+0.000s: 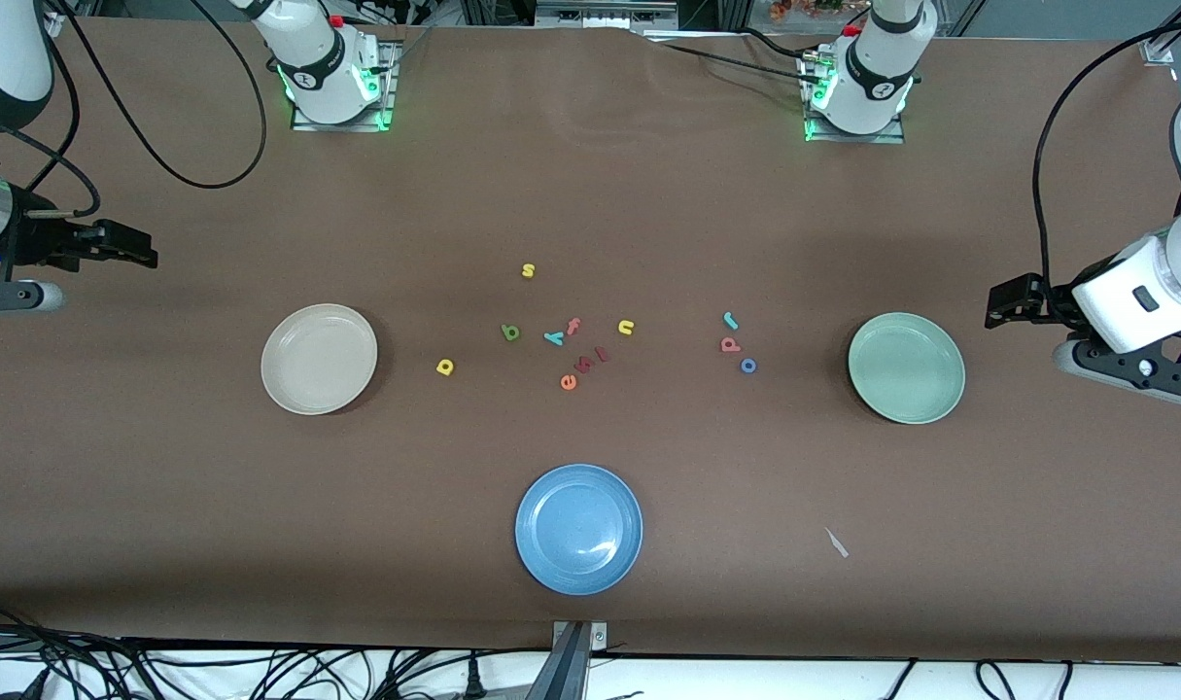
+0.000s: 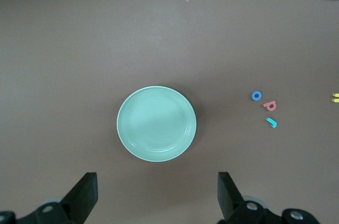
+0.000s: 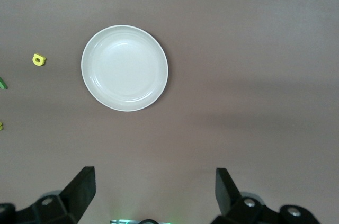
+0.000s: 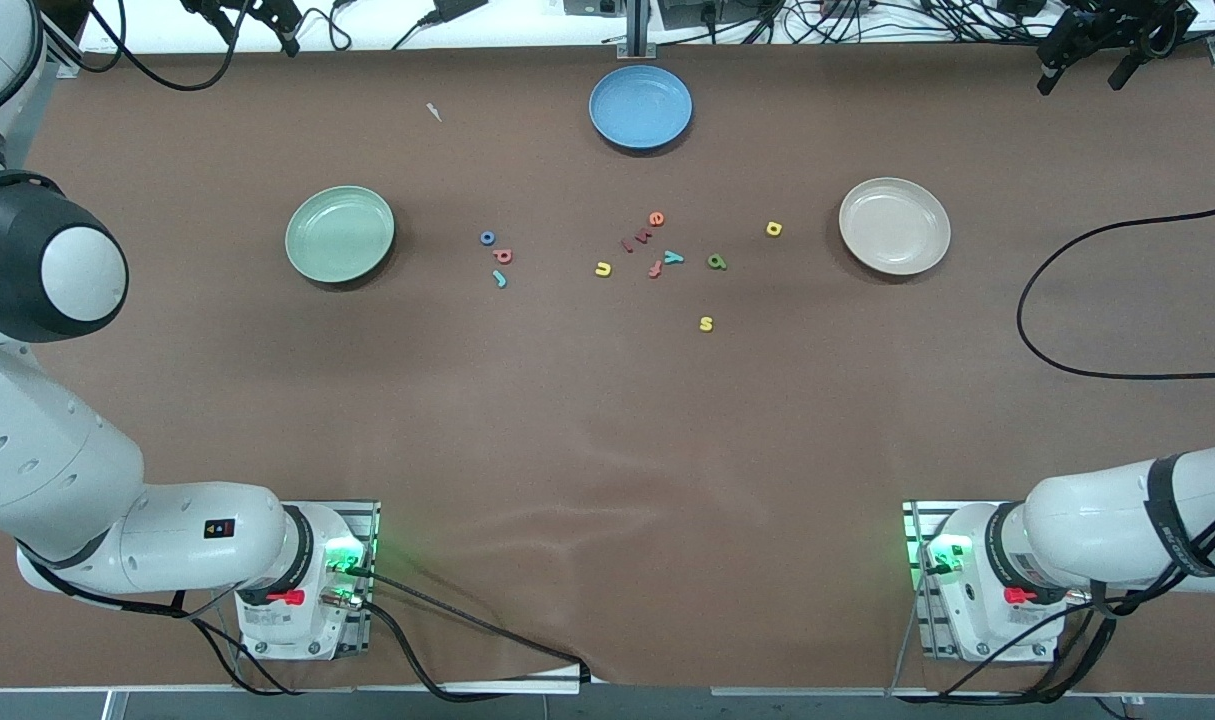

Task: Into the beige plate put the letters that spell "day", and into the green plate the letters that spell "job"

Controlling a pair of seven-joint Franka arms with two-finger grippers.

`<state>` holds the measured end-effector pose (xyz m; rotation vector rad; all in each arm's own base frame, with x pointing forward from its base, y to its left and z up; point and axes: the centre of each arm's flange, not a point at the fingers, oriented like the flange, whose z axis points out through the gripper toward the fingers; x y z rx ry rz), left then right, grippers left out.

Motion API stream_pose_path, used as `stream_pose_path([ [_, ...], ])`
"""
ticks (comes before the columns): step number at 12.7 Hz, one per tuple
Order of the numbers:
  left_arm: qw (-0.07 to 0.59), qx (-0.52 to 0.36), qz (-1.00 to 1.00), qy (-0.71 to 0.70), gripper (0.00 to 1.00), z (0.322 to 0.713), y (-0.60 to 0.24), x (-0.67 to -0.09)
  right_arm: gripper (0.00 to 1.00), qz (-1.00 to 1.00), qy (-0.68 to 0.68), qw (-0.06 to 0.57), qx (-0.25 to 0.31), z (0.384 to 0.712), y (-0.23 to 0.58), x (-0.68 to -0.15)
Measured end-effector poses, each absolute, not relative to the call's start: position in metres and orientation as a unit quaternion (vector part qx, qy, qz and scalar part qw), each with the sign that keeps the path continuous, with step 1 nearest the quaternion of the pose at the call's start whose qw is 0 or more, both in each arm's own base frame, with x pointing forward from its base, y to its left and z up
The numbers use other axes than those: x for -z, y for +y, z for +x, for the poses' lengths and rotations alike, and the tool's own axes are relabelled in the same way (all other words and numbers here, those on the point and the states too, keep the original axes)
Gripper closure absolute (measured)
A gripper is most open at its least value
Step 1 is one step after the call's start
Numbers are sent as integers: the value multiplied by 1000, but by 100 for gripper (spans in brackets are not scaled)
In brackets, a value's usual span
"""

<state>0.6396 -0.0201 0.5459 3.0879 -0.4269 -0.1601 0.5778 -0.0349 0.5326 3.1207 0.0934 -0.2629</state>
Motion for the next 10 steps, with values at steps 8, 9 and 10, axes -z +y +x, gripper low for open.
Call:
stream_pose_path([
  [8,10,48,990,-135,0,640,-17,-549,0,996,29,4,83,578,-36,-533],
  [9,10,48,989,-136,0,640,-19,-549,0,996,29,4,83,578,-36,-533],
  [10,10,48,989,-137,0,640,-20,-549,0,996,29,4,83,578,-36,-533],
])
